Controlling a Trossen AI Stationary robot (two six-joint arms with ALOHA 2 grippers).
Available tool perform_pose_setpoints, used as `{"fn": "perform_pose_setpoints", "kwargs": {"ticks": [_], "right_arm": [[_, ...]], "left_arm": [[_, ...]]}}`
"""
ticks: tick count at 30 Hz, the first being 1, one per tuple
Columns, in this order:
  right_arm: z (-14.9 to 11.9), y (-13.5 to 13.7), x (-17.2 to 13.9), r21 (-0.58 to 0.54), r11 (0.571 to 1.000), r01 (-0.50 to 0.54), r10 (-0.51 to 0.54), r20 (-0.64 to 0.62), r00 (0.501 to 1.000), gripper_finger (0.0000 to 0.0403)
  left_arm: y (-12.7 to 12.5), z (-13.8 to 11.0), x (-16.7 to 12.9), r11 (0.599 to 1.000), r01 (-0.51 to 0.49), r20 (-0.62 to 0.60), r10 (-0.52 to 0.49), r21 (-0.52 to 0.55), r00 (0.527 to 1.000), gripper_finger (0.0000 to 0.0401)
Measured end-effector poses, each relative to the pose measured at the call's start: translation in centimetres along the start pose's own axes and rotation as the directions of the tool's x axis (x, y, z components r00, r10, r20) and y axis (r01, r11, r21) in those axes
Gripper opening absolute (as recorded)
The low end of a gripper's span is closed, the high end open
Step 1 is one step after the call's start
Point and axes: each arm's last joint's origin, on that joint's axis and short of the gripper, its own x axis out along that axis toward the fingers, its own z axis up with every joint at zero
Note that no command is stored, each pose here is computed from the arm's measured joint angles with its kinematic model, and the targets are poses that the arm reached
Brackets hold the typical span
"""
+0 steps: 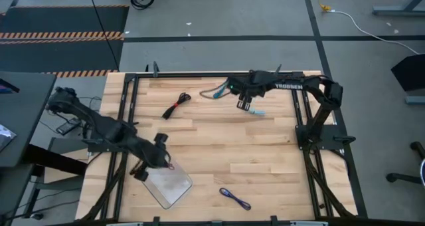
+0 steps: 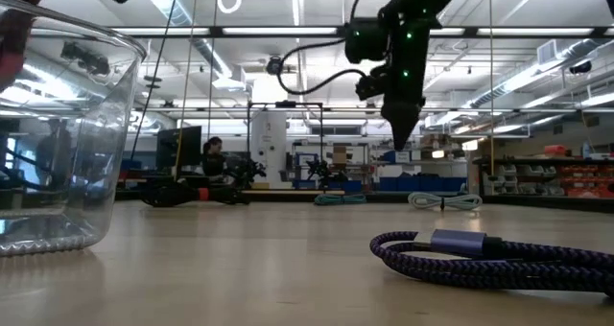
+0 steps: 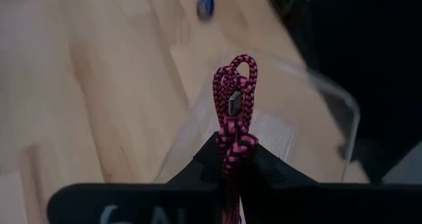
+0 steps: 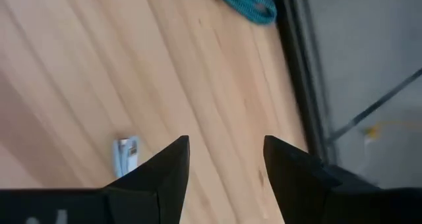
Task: Pick and place USB-C Cables
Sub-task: Put the black pink charger cable into the transparent bin
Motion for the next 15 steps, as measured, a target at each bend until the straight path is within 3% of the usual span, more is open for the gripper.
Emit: {"fn": "perform_pose_setpoints", "kwargs": {"ticks": [6,9,15], "right_arm": [[-0.4,-2.4,1.8,0.094,0.973,-0.209,0.214,-0.047,0.976,0.0199],[-0.6,-2.8,2.4,0.108,0.969,-0.224,0.233,-0.078,0.969,0.0198],[-0.7,-2.5,3.0,0.104,0.969,-0.222,0.233,-0.103,0.967,0.0198]], "left_arm": [[-0.2,-0.5,2.6,1.000,-0.017,-0.149,0.019,0.020,0.989,0.0054],[-0.3,-0.9,3.2,0.999,-0.022,-0.208,0.027,0.030,0.978,0.0075],[-1.0,-1.2,3.9,0.988,0.019,-0.250,0.019,0.150,0.968,0.0125]]}}
